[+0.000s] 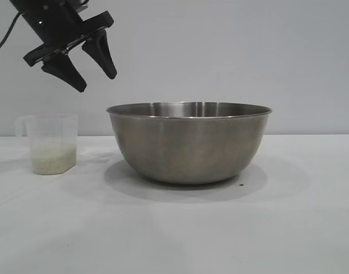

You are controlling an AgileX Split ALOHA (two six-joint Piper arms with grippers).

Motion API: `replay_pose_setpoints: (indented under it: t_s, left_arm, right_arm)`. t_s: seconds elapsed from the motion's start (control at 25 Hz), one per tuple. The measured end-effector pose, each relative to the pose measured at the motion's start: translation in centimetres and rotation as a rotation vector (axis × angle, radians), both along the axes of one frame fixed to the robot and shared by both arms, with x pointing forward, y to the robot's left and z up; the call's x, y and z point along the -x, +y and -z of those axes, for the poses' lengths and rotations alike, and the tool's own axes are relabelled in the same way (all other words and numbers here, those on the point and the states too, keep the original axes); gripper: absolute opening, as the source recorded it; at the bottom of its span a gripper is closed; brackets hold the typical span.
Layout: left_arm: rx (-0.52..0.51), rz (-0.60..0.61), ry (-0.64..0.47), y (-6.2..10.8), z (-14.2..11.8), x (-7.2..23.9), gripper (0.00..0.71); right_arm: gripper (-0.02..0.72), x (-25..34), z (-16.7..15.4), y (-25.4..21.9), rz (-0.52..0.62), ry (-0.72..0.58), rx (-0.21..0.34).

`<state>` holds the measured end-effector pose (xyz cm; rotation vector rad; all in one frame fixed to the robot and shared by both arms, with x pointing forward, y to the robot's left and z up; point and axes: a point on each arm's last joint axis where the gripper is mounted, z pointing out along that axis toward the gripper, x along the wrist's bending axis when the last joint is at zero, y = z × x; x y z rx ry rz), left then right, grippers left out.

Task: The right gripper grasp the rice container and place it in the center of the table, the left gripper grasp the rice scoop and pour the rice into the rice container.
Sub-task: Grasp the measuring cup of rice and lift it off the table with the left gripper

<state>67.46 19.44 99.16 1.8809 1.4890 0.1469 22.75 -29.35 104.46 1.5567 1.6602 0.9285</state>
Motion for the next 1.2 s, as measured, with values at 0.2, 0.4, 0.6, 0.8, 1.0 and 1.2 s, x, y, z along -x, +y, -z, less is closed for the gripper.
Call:
replay_pose_setpoints:
  t_s: [0.2, 0.4, 0.6, 0.8, 1.0, 1.2]
  left_arm:
    - [-0.008, 0.013, -0.021, 0.4, -1.6, 0.5, 0.441]
    - [-0.038, 0.029, -0.110, 1.3, -6.4, 2.3, 0.441]
    - [-0.142, 0.083, -0.082, 2.2, -9.2, 4.8, 0.441]
    - [-0.212, 0.037, 0.039, 3.2, -10.0, 6.6, 0.441]
    - [-0.246, 0.035, 0.111, 3.7, -11.3, 8.5, 0.441]
    - [-0.296, 0.014, 0.169, 4.4, -12.0, 10.3, 0.441]
  right_arm:
    - [0.512, 0.0, 0.0, 0.0, -0.002, 0.000, -0.004]
    - [0.512, 0.0, 0.0, 0.1, -0.004, 0.000, -0.005]
    - [0.512, -0.1, 0.1, 0.1, -0.004, 0.003, -0.006]
    - [0.512, -0.1, 0.2, 0.1, -0.005, 0.005, -0.004]
    - [0.512, -0.1, 0.2, 0.1, -0.005, 0.005, -0.004]
    - [0.512, -0.1, 0.2, 0.1, -0.005, 0.005, -0.004]
